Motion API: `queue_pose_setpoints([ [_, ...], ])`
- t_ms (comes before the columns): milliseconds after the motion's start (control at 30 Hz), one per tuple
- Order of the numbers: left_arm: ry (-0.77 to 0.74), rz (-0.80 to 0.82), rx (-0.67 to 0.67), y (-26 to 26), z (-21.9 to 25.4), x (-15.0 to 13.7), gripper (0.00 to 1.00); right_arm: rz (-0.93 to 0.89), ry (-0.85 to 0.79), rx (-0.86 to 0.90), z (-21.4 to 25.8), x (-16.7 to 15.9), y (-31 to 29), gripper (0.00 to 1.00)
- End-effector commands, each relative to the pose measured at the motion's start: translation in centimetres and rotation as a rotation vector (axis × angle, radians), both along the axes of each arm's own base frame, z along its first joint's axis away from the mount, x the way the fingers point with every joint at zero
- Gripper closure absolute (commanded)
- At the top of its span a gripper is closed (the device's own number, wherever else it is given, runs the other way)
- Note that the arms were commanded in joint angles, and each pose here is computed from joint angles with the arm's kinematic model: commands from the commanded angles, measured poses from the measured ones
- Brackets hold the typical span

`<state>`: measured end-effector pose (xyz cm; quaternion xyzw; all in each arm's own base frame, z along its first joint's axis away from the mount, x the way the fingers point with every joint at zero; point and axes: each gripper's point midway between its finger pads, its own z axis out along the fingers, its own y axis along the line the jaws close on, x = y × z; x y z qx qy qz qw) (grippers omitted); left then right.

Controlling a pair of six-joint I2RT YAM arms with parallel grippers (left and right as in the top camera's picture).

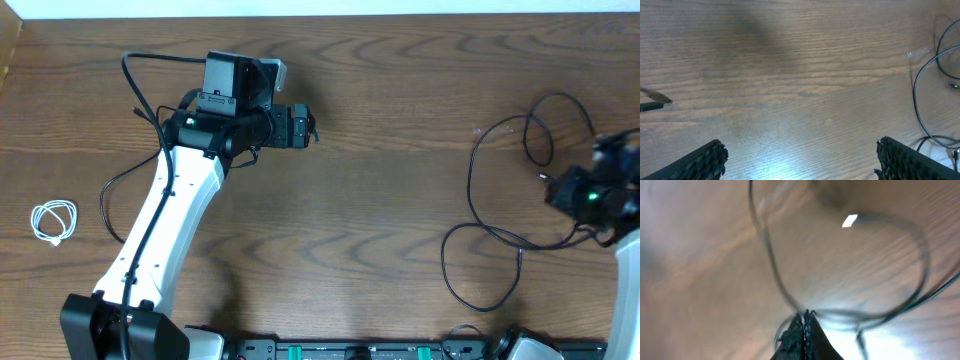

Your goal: Untangle cables

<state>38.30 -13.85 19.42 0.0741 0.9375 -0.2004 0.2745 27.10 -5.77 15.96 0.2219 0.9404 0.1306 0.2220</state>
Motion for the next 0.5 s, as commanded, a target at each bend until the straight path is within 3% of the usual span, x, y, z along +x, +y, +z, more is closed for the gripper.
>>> queue_pose_setpoints([
  [0, -0.025, -0.007, 0.015, 0.1, 0.5, -0.1, 0.04, 0.115, 0.046, 0.04, -1.1, -0.6, 3.0, 0.99],
  [200, -0.025, -0.007, 0.015, 0.1, 0.5, -0.1, 0.04, 0.231, 0.143, 0.067, -3.6, -2.1, 6.7, 0.99],
  [467, -0.026, -0.007, 0.015, 0.1, 0.6, -0.1, 0.04, 0.244, 0.316, 0.025, -8.8, -6.0, 8.1, 0.99],
])
